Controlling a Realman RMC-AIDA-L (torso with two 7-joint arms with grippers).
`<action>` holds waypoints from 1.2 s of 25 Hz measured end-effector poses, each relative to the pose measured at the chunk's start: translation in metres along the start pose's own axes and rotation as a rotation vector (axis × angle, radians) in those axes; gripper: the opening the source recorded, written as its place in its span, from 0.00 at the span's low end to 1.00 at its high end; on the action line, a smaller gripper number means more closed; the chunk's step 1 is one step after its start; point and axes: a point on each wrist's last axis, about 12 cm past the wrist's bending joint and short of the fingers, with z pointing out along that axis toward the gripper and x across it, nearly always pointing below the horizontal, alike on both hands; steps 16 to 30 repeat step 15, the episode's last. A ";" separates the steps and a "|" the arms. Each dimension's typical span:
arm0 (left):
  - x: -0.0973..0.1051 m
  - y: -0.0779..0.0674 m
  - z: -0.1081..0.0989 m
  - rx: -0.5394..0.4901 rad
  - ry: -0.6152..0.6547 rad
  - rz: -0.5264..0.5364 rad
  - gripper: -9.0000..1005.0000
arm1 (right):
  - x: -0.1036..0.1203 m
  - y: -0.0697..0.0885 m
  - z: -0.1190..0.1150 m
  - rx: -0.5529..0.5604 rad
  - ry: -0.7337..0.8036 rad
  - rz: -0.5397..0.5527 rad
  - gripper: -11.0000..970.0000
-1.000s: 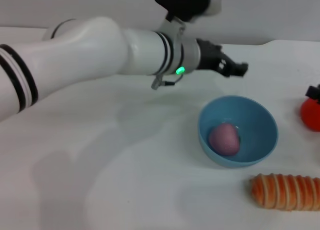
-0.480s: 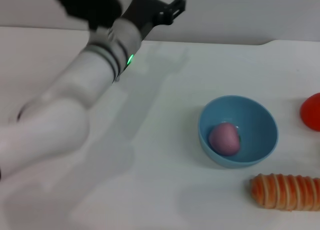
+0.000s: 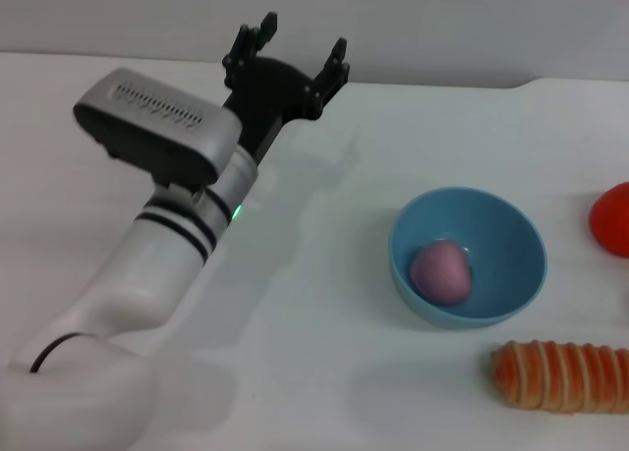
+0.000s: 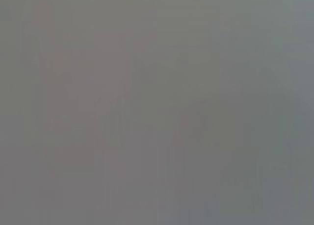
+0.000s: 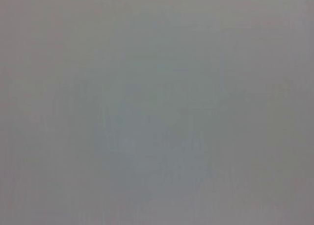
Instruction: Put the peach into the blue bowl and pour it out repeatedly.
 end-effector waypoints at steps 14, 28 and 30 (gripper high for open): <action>0.009 -0.005 -0.010 0.030 0.033 -0.045 0.81 | 0.006 0.007 -0.006 0.020 0.027 0.057 0.70; 0.010 -0.005 -0.010 0.032 0.037 -0.047 0.81 | 0.007 0.007 -0.006 0.023 0.029 0.060 0.70; 0.010 -0.005 -0.010 0.032 0.037 -0.047 0.81 | 0.007 0.007 -0.006 0.023 0.029 0.060 0.70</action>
